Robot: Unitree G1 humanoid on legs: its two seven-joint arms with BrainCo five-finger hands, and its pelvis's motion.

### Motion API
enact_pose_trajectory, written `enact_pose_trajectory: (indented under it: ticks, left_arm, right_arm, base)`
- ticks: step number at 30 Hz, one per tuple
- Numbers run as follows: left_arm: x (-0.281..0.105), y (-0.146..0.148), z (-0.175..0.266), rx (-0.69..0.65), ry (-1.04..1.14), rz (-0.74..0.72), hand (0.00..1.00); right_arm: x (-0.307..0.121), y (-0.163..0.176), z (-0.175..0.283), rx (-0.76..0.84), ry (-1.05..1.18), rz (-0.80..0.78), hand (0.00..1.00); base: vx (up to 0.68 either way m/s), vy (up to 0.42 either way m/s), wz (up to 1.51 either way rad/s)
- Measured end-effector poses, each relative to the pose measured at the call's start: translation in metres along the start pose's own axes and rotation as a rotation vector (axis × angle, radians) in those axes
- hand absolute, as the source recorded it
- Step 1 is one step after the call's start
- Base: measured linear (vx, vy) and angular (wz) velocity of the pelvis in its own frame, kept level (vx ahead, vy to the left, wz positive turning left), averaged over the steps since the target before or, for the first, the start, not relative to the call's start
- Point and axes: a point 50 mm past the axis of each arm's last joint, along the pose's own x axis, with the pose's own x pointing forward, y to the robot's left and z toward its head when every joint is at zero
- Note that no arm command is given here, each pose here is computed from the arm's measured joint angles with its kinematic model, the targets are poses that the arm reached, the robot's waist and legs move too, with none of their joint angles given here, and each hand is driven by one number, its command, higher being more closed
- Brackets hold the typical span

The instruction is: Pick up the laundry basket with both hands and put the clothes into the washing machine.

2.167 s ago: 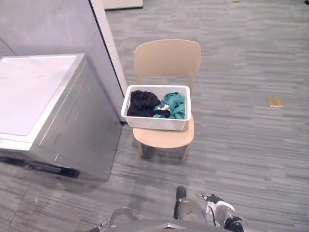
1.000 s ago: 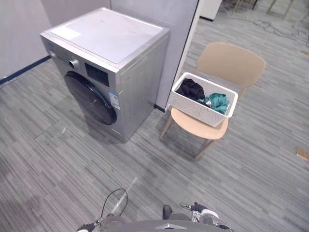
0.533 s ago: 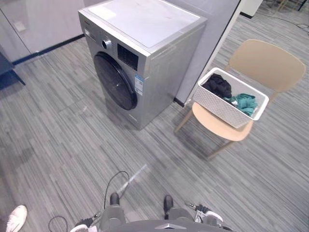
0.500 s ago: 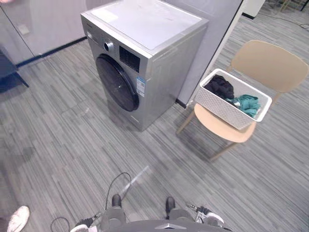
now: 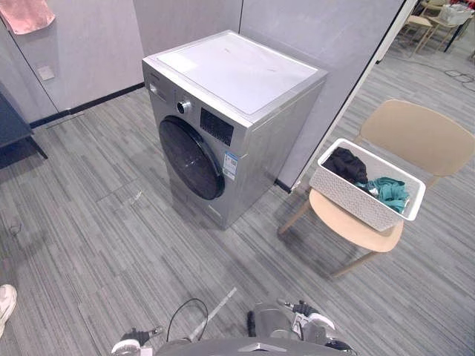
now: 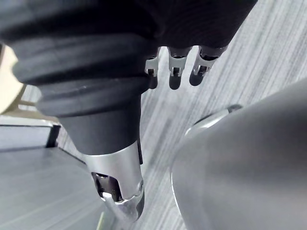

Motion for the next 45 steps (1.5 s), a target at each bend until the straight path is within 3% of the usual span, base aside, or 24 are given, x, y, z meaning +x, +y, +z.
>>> enact_pose_trajectory:
  ticks: [2, 7, 11, 12, 21, 29, 33, 36, 40, 42, 43, 45]
  left_arm:
    - [0.001, 0.009, -0.004, -0.021, 0.012, 0.023, 0.0]
    - [-0.001, -0.009, -0.006, -0.101, 0.032, -0.013, 0.0]
    - [-0.001, -0.006, -0.004, -0.101, 0.027, -0.009, 0.0]
    - [0.001, -0.01, 0.005, -0.052, 0.021, -0.038, 0.0]
    - [0.001, -0.011, 0.006, -0.068, 0.018, -0.048, 0.0]
    - [0.0, -0.016, -0.002, -0.151, 0.045, -0.112, 0.0]
    - [0.003, -0.002, 0.019, -0.267, -0.032, -0.088, 0.0]
    - [0.001, 0.004, -0.014, -0.287, 0.059, -0.063, 0.0]
    - [-0.005, 0.004, -0.05, -0.471, 0.179, -0.025, 0.0]
    - [-0.006, 0.001, -0.056, -0.475, 0.201, -0.028, 0.0]
    - [-0.004, 0.015, -0.054, -0.464, 0.189, 0.004, 0.0]
    - [-0.007, 0.014, -0.066, -0.427, 0.222, 0.001, 0.0]
  right_arm:
    - [-0.001, -0.001, -0.005, -0.003, 0.015, 0.0, 0.0]
    - [0.001, -0.03, 0.001, -0.008, 0.023, -0.074, 0.0]
    - [0.001, -0.031, 0.005, 0.003, 0.007, -0.077, 0.0]
    - [0.0, -0.028, -0.017, -0.059, 0.089, -0.044, 0.0]
    - [-0.003, -0.037, -0.028, -0.014, 0.119, -0.073, 0.0]
    - [-0.017, -0.065, -0.072, 0.057, 0.26, -0.158, 0.0]
    - [-0.018, -0.073, -0.07, 0.022, 0.271, -0.174, 0.0]
    - [-0.012, -0.077, -0.05, 0.038, 0.216, -0.185, 0.0]
    - [-0.011, -0.08, -0.042, 0.158, 0.164, -0.212, 0.0]
    - [-0.011, -0.071, -0.048, 0.187, 0.197, -0.194, 0.0]
    - [-0.012, -0.059, -0.06, 0.192, 0.245, -0.168, 0.0]
    - [-0.013, -0.066, -0.059, 0.168, 0.246, -0.188, 0.0]
  base:
    - [0.19, -0.118, 0.33]
    - [0.2, -0.097, 0.27]
    - [0.1, -0.047, -0.09]
    - [0.04, -0.001, 0.0]
    - [0.0, 0.0, 0.01]
    - [0.05, 0.014, 0.22]
    - [0.03, 0.052, 0.49]
    - [0.05, 0.191, -0.46]
    - [0.11, 0.425, -0.37]
    - [0.18, 0.468, -0.23]
    - [0.26, 0.458, -0.34]
    - [0.22, 0.321, -0.61]
